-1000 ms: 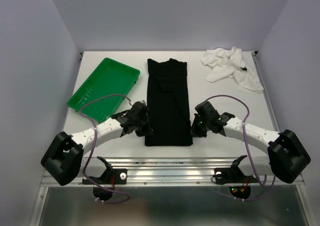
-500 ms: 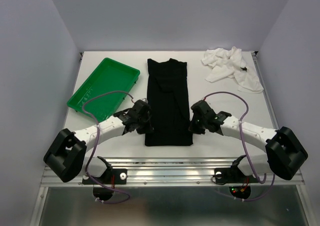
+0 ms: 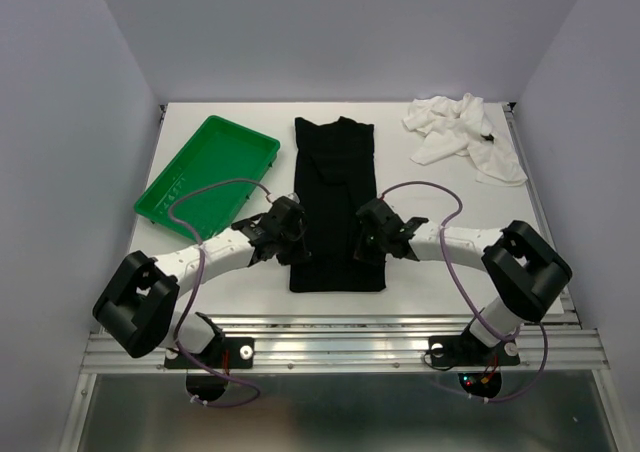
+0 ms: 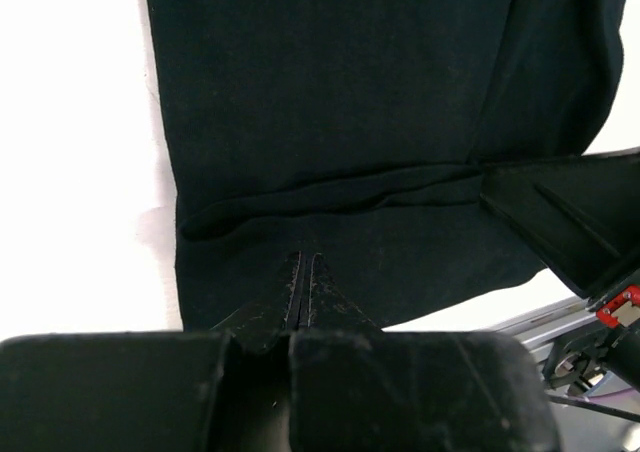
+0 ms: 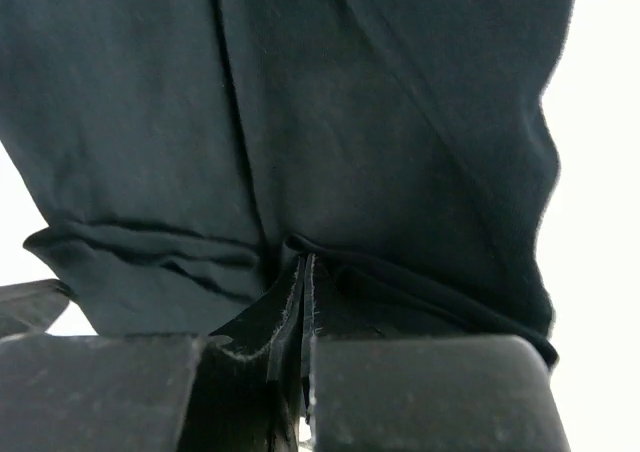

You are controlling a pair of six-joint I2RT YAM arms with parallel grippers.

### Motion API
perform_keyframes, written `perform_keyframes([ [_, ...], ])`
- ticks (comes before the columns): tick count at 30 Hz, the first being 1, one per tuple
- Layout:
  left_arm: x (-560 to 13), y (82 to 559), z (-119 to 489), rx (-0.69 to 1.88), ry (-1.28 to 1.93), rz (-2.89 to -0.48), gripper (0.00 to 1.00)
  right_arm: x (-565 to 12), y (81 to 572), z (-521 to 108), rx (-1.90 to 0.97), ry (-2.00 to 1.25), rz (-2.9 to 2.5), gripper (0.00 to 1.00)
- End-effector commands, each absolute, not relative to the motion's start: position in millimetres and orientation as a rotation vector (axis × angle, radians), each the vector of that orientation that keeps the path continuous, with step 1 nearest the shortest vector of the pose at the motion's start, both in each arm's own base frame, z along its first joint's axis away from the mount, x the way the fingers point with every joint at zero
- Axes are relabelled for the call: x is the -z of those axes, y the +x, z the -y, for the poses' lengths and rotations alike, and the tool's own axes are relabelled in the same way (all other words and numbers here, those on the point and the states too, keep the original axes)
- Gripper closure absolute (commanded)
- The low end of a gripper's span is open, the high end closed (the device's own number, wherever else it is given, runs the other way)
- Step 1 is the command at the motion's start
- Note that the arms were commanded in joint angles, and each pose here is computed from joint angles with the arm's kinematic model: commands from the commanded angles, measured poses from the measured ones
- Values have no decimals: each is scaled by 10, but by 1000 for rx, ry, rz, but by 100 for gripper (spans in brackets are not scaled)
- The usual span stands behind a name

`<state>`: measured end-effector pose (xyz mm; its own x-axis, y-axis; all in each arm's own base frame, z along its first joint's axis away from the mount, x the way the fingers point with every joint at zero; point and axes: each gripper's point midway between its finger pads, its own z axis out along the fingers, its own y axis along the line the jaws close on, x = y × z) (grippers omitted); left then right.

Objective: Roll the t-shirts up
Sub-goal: Roll the T-shirt to the center of the board.

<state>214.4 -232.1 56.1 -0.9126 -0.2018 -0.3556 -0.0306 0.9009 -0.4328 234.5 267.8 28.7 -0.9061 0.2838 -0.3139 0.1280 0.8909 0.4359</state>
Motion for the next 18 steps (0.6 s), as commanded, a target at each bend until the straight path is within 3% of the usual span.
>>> perform_keyframes([
  [1, -670, 2202, 2416, 635, -131, -2635, 100, -171, 2445, -2658, -509, 344, -2663, 99],
  [12, -565, 2175, 2323, 563, -127, -2659, 100, -835, 2416, -2623, -603, 270, -2571, 98],
  [18, -785, 2198, 2422, 638, -79, -2609, 100, -850, 2263, -2959, -702, 163, -2607, 97],
])
